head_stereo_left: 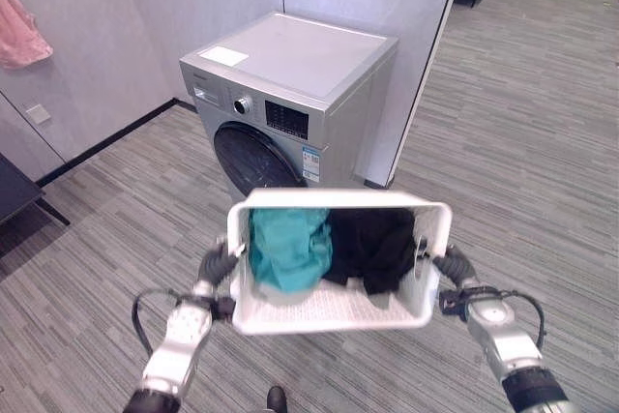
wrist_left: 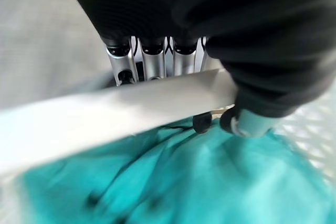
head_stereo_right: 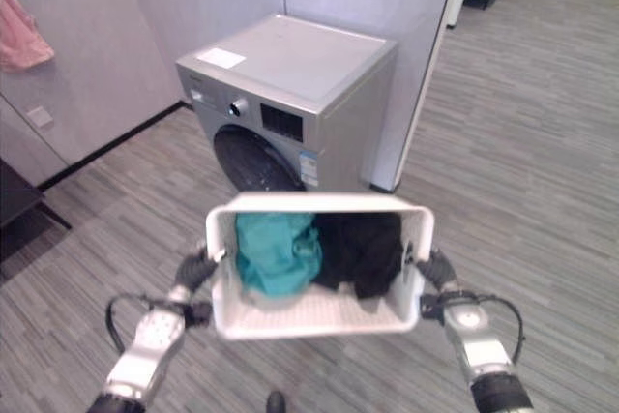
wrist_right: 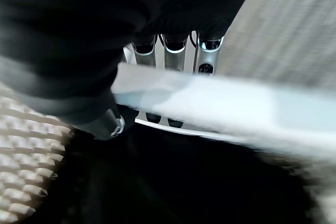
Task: Grab the laundry basket,head to the washer,open it,put in the laundry and shut it.
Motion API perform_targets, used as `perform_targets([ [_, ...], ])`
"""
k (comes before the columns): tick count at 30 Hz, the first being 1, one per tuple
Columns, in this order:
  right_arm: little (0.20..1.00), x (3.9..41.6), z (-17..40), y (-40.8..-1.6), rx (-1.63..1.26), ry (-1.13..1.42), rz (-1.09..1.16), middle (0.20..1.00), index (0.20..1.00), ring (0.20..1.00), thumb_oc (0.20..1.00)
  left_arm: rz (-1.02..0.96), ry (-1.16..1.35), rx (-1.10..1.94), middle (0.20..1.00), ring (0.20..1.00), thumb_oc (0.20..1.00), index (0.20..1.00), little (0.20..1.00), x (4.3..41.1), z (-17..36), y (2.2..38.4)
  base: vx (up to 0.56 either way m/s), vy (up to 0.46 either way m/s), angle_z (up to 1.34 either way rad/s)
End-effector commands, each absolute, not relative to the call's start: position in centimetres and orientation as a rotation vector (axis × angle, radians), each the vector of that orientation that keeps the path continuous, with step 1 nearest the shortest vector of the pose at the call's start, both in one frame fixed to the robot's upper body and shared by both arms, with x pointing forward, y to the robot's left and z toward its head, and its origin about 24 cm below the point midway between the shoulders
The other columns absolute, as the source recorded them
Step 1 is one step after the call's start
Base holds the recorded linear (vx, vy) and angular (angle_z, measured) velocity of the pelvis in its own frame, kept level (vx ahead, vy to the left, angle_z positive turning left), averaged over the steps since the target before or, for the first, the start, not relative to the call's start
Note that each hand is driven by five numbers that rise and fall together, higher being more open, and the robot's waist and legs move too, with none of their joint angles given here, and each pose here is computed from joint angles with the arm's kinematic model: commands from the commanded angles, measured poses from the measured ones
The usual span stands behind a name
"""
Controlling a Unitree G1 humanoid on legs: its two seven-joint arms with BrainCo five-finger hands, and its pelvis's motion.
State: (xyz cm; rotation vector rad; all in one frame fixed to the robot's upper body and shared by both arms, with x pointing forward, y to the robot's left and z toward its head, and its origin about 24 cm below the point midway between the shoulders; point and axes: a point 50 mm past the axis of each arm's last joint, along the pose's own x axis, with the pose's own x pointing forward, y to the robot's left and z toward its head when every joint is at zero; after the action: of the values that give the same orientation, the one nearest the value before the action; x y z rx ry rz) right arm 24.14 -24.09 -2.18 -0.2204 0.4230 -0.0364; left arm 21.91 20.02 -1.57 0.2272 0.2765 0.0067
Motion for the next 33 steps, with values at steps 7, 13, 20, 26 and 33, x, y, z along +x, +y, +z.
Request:
perform_targets([
  [7, 0.2, 24.9, 2.4, -28.9, -0.172, 0.235, -0.224, 0.2, 0.2, 0.2, 0.2, 0.182, 0.153, 0.27, 0.2, 0.2, 0.2, 0.2, 0.2, 22.9, 1.3, 24.6, 0.0, -0.006, 0.0],
  [13, 0.2, 26.5, 6.7, -28.9, -0.205, 0.081, -0.164, 0.2, 0.2, 0.2, 0.2, 0.198, 0.099, 0.31, 0.2, 0.2, 0.2, 0.2, 0.2, 23.7, 2.9, 25.4, 0.0, -0.061, 0.04],
  [20, 0.2, 28.9, 12.2, -28.9, -0.279, -0.076, -0.098, 0.2, 0.2, 0.2, 0.2, 0.236, -0.056, 0.42, 0.2, 0.2, 0.2, 0.2, 0.2, 25.6, 7.6, 27.5, -0.02, -0.096, 0.06],
  [26, 0.2, 30.5, 15.5, -28.4, -0.326, -0.153, -0.054, 0.2, 0.2, 0.2, 0.2, 0.262, -0.187, 0.499, 0.2, 0.2, 0.2, 0.2, 0.2, 27.6, 12.0, 28.6, -0.03, -0.105, 0.09],
  [33, 0.2, 32.2, 17.6, -27.0, -0.338, -0.206, -0.022, 0.2, 0.2, 0.2, 0.2, 0.266, -0.28, 0.505, 0.2, 0.2, 0.2, 0.2, 0.2, 29.3, 15.1, 28.4, 0.07, 0.171, 0.15],
])
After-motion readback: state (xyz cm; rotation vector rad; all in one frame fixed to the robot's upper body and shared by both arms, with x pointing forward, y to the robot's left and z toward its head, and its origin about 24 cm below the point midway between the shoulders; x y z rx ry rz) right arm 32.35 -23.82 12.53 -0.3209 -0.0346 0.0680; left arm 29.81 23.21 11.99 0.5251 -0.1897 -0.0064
